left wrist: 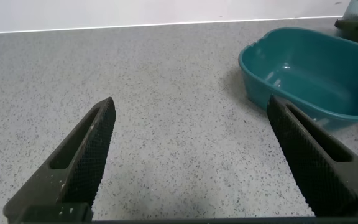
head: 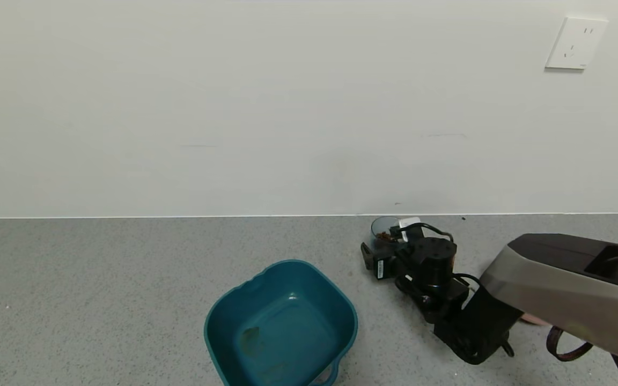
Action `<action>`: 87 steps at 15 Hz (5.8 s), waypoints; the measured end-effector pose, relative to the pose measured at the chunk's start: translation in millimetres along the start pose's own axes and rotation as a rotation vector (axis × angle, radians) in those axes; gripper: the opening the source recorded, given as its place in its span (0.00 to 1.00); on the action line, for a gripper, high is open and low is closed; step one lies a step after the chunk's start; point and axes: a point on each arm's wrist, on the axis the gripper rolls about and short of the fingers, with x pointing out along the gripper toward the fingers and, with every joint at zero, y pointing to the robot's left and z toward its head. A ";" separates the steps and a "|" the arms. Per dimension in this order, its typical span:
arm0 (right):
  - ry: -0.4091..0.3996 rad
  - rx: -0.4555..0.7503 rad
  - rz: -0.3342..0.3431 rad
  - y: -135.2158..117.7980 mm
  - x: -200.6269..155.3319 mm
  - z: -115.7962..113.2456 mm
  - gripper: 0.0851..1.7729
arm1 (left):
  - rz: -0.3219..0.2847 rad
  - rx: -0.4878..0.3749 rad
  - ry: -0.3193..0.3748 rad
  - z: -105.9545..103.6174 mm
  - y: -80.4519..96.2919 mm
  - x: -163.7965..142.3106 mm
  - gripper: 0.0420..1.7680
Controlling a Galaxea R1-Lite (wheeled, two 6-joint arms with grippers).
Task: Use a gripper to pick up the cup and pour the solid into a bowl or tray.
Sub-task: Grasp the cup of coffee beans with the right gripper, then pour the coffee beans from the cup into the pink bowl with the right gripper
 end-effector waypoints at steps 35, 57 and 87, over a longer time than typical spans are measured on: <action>-0.029 -0.005 -0.018 -18.3 -37.3 106.9 0.77 | 0.000 0.000 0.000 0.0 0.0 0.0 0.99; 0.153 -0.133 -0.151 -196.2 -201.0 181.8 0.77 | 0.000 0.000 0.000 0.0 0.0 0.0 0.99; 0.395 -0.499 -0.211 -199.0 -199.4 136.9 0.77 | 0.000 0.000 0.000 0.0 0.0 0.0 0.99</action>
